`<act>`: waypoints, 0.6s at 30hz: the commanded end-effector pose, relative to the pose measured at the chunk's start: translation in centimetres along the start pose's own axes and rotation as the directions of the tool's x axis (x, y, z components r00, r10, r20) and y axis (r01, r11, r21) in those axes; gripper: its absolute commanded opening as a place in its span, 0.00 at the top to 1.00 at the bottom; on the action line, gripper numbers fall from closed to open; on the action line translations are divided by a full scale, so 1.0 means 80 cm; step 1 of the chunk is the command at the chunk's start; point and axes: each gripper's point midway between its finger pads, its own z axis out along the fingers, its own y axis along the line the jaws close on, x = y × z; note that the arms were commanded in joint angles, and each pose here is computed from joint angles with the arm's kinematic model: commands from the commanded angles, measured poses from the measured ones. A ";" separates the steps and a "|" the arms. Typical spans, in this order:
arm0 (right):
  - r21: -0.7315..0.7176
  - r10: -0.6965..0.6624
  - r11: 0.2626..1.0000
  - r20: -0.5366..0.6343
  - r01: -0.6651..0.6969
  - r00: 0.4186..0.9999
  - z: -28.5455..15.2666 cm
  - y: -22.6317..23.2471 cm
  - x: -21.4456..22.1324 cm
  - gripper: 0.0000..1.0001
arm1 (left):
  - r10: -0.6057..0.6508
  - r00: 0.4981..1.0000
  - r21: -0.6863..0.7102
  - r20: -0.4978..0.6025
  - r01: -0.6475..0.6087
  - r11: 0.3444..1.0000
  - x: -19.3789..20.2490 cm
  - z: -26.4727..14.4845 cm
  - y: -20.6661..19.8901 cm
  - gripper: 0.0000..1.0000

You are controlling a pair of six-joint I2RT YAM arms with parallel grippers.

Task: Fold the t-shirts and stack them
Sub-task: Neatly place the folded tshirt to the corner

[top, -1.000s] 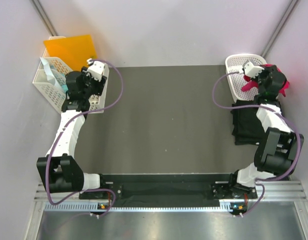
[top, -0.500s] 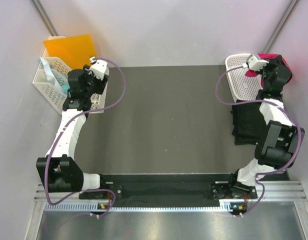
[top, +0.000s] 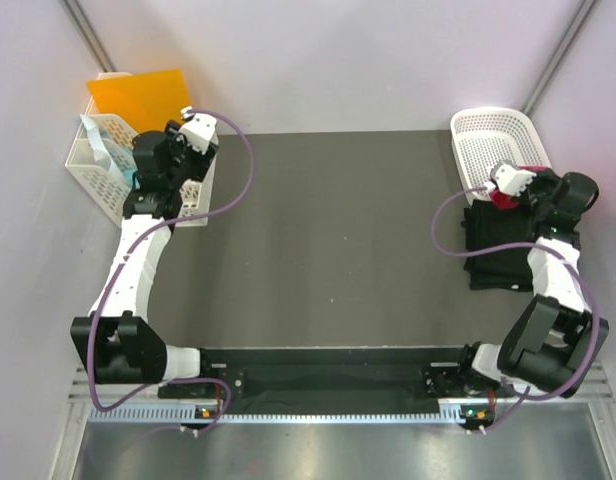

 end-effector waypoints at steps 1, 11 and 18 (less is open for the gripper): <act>-0.110 -0.015 0.994 0.088 0.024 0.996 -0.029 0.020 -0.028 1.00 | 0.029 0.998 0.002 0.056 -0.030 1.000 -0.036 0.004 0.001 0.37; -0.328 0.005 0.945 0.040 0.008 0.999 -0.064 0.117 -0.015 1.00 | 0.033 0.996 0.023 0.085 -0.035 0.999 -0.053 0.007 -0.008 0.37; -0.365 -0.022 0.931 0.000 0.021 1.000 -0.095 0.181 -0.001 1.00 | 0.045 0.995 0.028 0.085 -0.047 0.999 -0.053 0.005 -0.009 0.37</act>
